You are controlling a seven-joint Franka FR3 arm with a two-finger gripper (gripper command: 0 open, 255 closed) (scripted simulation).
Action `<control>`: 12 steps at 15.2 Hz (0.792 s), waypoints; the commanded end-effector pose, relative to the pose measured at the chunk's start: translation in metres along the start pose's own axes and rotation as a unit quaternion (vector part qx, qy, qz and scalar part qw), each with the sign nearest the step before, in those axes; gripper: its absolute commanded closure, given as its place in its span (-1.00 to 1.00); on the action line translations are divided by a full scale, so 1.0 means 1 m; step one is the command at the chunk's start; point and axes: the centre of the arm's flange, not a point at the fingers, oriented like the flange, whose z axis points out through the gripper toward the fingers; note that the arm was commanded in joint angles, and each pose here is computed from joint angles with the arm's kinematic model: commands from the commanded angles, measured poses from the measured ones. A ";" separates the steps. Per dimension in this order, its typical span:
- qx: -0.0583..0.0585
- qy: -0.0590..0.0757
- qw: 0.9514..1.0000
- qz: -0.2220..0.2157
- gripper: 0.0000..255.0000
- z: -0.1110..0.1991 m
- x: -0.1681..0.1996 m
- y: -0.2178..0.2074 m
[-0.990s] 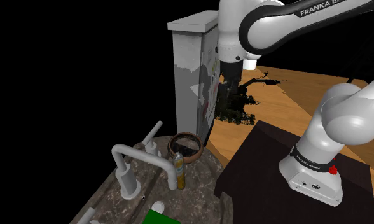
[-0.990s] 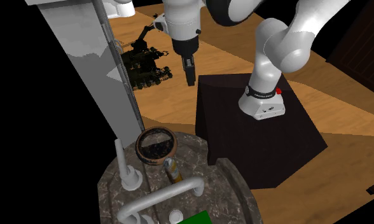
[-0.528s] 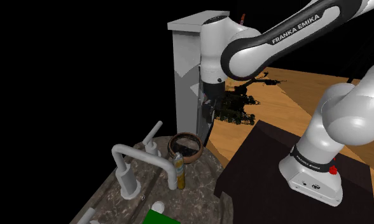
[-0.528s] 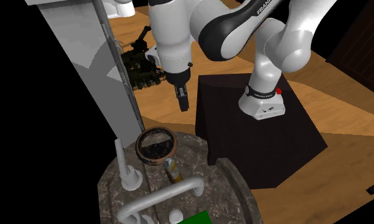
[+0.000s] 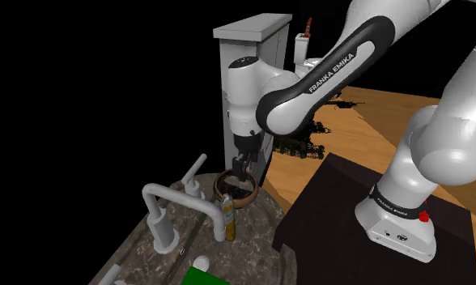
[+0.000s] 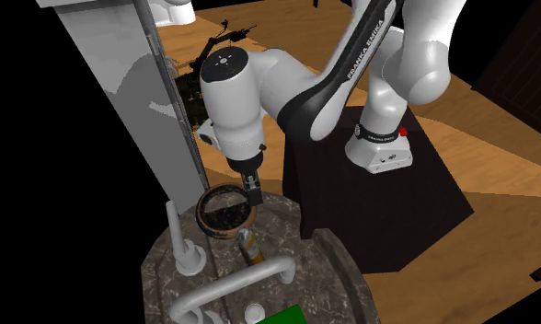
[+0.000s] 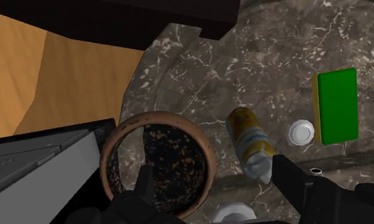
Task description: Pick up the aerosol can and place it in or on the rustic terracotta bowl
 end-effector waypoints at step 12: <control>0.014 0.014 0.999 -0.038 -1.00 0.082 0.044 -0.074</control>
